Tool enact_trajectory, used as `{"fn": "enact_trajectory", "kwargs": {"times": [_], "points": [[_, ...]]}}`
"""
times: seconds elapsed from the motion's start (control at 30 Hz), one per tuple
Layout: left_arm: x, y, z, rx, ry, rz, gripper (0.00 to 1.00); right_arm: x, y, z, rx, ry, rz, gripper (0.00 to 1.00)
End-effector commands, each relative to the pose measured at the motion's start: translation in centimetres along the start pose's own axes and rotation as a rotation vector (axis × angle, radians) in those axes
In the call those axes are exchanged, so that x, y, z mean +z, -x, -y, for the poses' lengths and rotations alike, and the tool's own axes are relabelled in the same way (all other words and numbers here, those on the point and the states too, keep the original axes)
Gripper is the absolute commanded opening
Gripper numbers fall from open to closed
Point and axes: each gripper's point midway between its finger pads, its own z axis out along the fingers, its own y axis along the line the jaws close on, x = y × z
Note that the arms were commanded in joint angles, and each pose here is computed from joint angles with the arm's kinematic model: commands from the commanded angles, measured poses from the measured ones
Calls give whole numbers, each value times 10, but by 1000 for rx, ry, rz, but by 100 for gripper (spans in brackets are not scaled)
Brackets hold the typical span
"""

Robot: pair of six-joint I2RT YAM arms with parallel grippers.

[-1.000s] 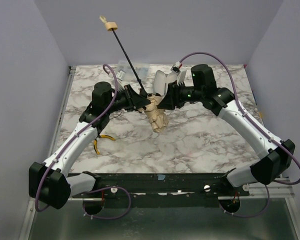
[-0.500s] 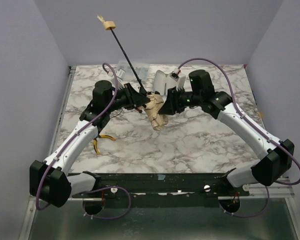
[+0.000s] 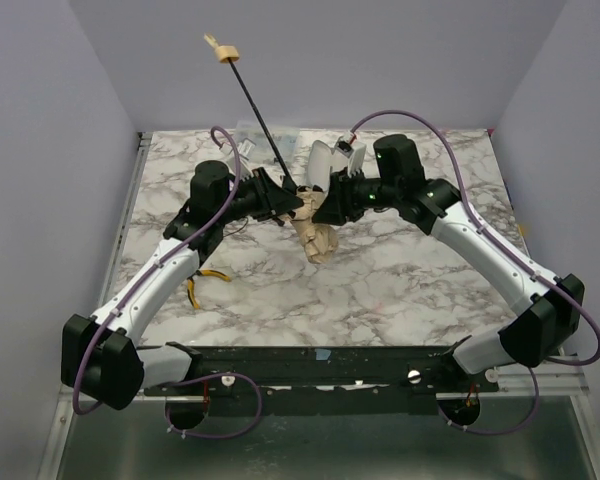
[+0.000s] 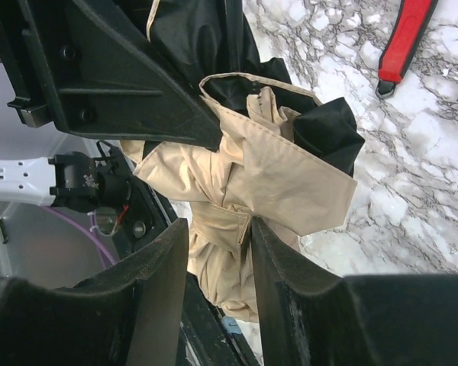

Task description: Open the umbrella

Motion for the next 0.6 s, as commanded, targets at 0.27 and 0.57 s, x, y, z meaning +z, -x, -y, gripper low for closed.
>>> {"fn": "enact_trajectory", "kwargs": {"times": [0.27, 0.57], "points": [[2, 27, 32, 27, -95, 70, 0, 1, -26, 12, -10, -69, -41, 44], [-4, 28, 46, 43, -148, 80, 0, 5, -28, 20, -21, -96, -45, 31]]}}
